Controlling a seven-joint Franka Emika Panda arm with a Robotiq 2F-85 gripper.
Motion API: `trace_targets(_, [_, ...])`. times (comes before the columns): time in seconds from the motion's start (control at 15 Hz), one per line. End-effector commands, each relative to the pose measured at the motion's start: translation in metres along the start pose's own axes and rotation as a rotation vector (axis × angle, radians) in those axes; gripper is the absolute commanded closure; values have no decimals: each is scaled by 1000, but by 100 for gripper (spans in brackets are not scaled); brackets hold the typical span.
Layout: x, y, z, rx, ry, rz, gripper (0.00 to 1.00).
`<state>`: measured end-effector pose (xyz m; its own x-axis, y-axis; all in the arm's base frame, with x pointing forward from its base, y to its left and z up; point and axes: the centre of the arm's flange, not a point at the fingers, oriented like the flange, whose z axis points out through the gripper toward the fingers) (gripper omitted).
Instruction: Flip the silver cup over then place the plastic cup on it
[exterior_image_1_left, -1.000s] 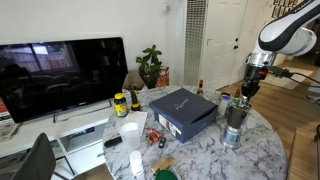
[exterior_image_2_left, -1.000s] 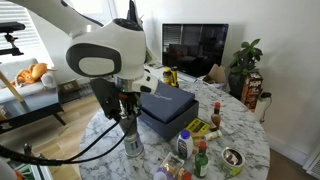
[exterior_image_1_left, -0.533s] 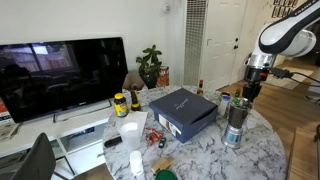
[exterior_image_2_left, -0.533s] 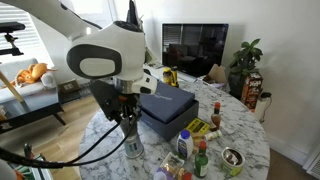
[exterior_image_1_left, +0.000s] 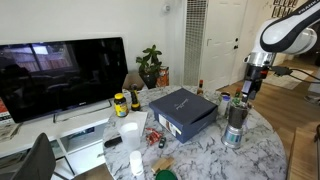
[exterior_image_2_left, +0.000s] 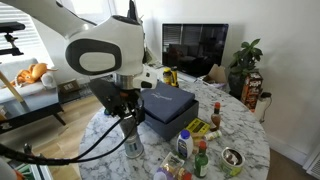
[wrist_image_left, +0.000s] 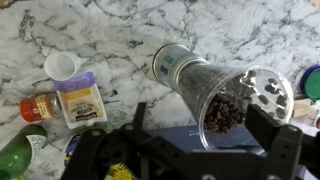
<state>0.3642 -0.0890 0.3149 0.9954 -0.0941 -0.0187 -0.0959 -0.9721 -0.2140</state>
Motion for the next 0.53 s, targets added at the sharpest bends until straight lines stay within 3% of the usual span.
trace_targets(0.0, [-69,-15,-19,-33,37,-25,0])
trace_targets(0.47, [-94,-50,-100,-72,140,-117,0])
